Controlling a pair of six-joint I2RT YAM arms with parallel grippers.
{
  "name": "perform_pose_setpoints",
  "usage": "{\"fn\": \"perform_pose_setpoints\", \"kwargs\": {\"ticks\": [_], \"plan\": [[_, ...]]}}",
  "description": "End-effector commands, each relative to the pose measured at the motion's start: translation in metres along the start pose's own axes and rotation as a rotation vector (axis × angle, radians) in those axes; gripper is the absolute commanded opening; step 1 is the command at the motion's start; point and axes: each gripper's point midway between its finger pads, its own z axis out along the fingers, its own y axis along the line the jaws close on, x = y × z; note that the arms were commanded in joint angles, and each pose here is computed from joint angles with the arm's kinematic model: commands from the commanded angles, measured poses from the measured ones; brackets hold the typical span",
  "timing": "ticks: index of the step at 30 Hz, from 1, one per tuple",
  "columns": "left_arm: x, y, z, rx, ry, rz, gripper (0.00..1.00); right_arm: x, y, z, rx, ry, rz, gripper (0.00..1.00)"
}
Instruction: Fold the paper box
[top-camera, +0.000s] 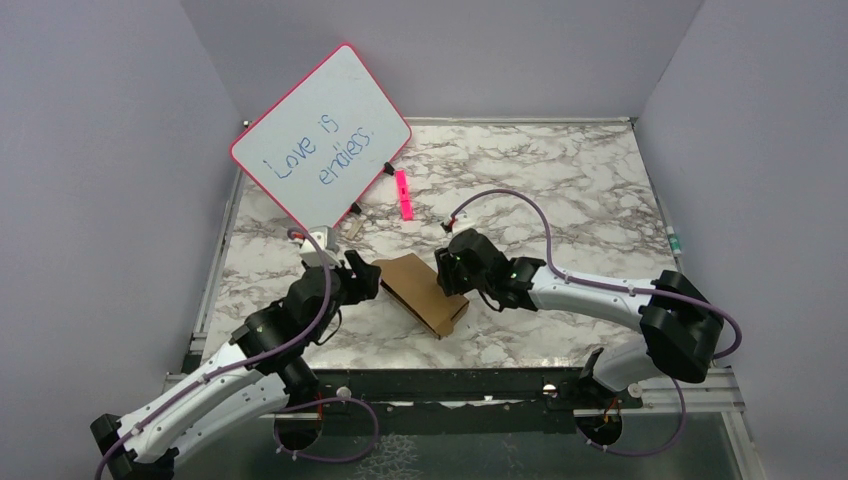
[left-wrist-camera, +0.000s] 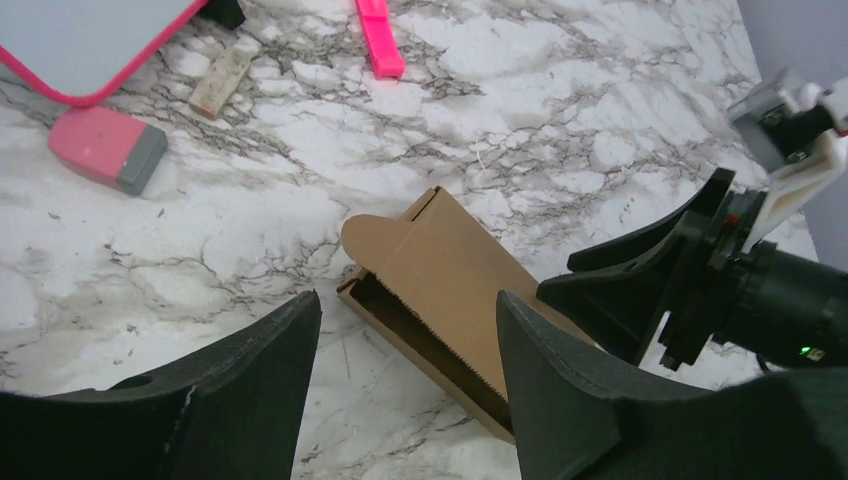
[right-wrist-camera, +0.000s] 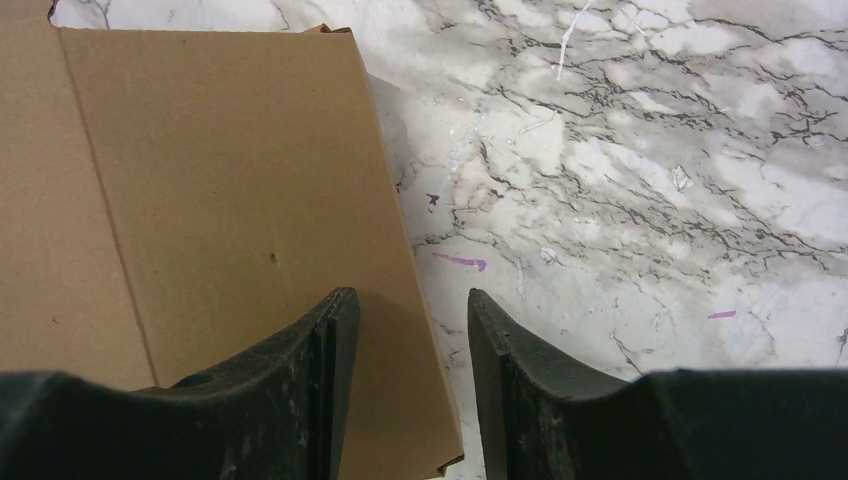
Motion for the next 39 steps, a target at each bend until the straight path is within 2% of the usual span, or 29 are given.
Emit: {"fn": "perform_pose_setpoints", "kwargs": {"ticks": [1,6,14,19,26,34,39], "plan": [[-0.033,-0.002,-0.011,-0.055,-0.039,0.065,0.66,0.005,0.008,0.004,-0.048,0.005,-0.035,0.5],[-0.041,-0.014,0.0,-0.072,-0.015,0.129,0.64,0.007,0.001,0.004,-0.015,0.012,-0.069,0.52],[0.007,-0.041,0.045,-0.021,0.15,0.182,0.58,0.006,0.008,0.004,-0.055,0.004,-0.065,0.52],[0.034,-0.026,0.058,-0.078,0.212,0.207,0.53,0.004,0.006,-0.001,-0.052,-0.009,-0.067,0.53],[0.07,0.003,0.054,-0.136,0.273,0.175,0.51,-0.009,0.011,-0.014,-0.083,-0.047,-0.059,0.53],[0.097,0.023,0.057,-0.181,0.305,0.158,0.51,-0.023,0.042,-0.04,-0.277,-0.105,-0.036,0.52],[0.104,0.026,0.06,-0.189,0.319,0.16,0.52,-0.011,0.061,-0.041,-0.391,-0.064,-0.023,0.51]]}}
